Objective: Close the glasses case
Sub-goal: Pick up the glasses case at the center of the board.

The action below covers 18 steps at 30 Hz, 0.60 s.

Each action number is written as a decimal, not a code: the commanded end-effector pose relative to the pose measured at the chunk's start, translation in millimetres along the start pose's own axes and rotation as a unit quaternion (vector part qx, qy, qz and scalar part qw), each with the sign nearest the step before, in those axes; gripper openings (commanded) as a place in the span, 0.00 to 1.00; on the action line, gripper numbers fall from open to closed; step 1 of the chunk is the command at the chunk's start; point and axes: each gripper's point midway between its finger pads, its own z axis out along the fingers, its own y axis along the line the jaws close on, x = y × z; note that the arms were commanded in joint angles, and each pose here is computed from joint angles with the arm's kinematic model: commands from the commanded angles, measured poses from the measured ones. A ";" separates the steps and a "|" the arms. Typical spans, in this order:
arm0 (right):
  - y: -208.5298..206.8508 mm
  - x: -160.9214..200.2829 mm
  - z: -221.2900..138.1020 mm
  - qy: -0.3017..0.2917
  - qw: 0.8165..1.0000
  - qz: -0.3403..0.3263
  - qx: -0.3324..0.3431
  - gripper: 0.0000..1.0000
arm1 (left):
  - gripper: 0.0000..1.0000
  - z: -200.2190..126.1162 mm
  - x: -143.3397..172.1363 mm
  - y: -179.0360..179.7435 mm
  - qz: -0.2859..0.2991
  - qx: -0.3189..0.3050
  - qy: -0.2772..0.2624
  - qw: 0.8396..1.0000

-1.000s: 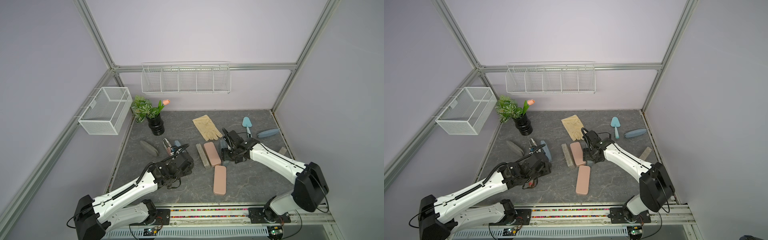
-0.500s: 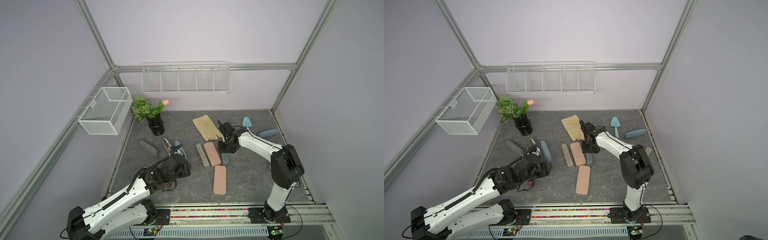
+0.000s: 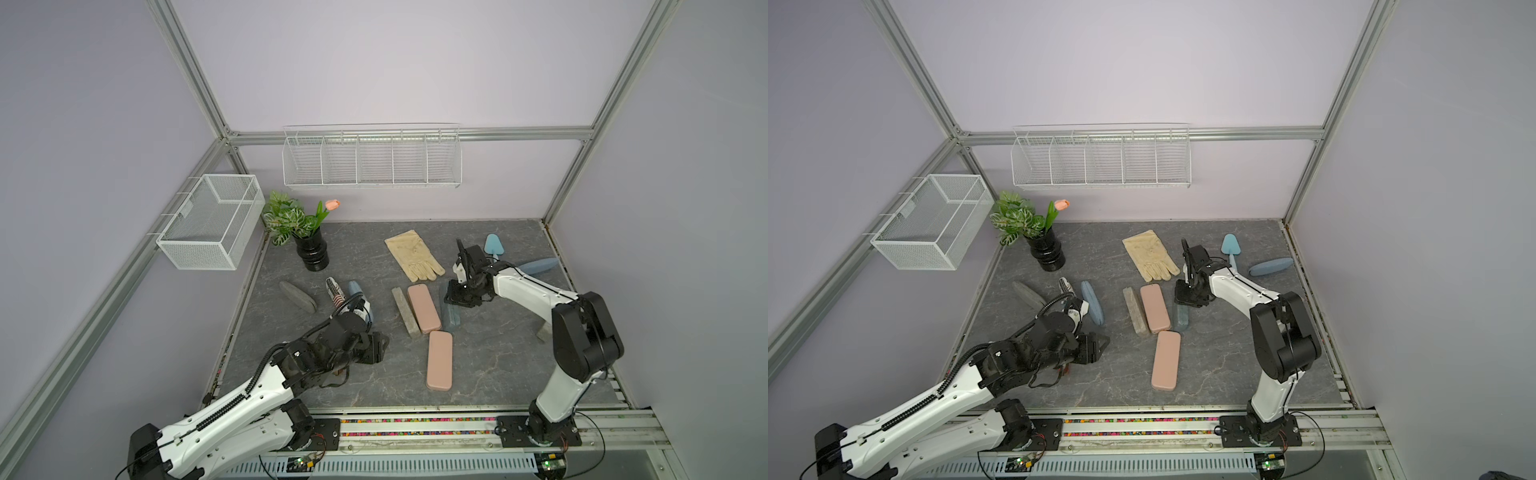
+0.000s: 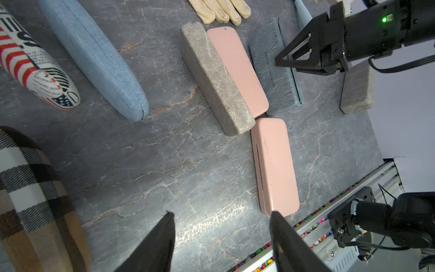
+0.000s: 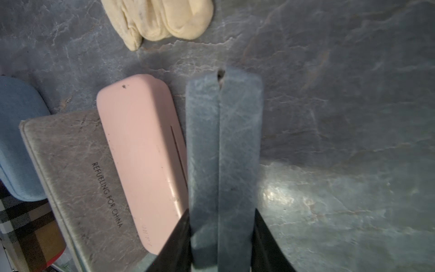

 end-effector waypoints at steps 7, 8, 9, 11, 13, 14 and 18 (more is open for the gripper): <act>-1.9 30.8 -58.3 -0.022 0.999 -0.009 -0.049 0.25 | 0.67 -1.7 -2.3 -7.9 0.020 0.025 -0.007 0.999; -5.5 40.8 -61.3 -0.020 0.999 -0.005 -0.049 0.26 | 0.67 -1.7 -2.4 -8.3 0.021 0.026 -0.007 0.999; -8.9 50.5 -64.6 -0.020 0.999 -0.001 -0.049 0.26 | 0.67 -1.7 -2.4 -8.5 0.021 0.026 -0.007 0.999; -14.4 67.8 -70.2 -0.020 0.998 0.011 -0.052 0.26 | 0.67 -1.4 -2.6 -8.8 0.021 0.027 -0.007 0.999; -22.0 91.3 -71.0 -0.014 0.998 0.027 -0.057 0.27 | 0.67 0.3 -1.2 -8.6 0.021 0.027 -0.003 0.999; -24.4 100.7 -72.8 -0.015 0.997 0.035 -0.060 0.26 | 0.67 1.4 -0.5 -8.4 0.021 0.026 -0.002 0.999; -27.8 126.8 -85.1 -0.032 0.995 0.058 -0.076 0.27 | 0.67 2.9 0.2 -9.8 0.025 0.028 0.002 0.999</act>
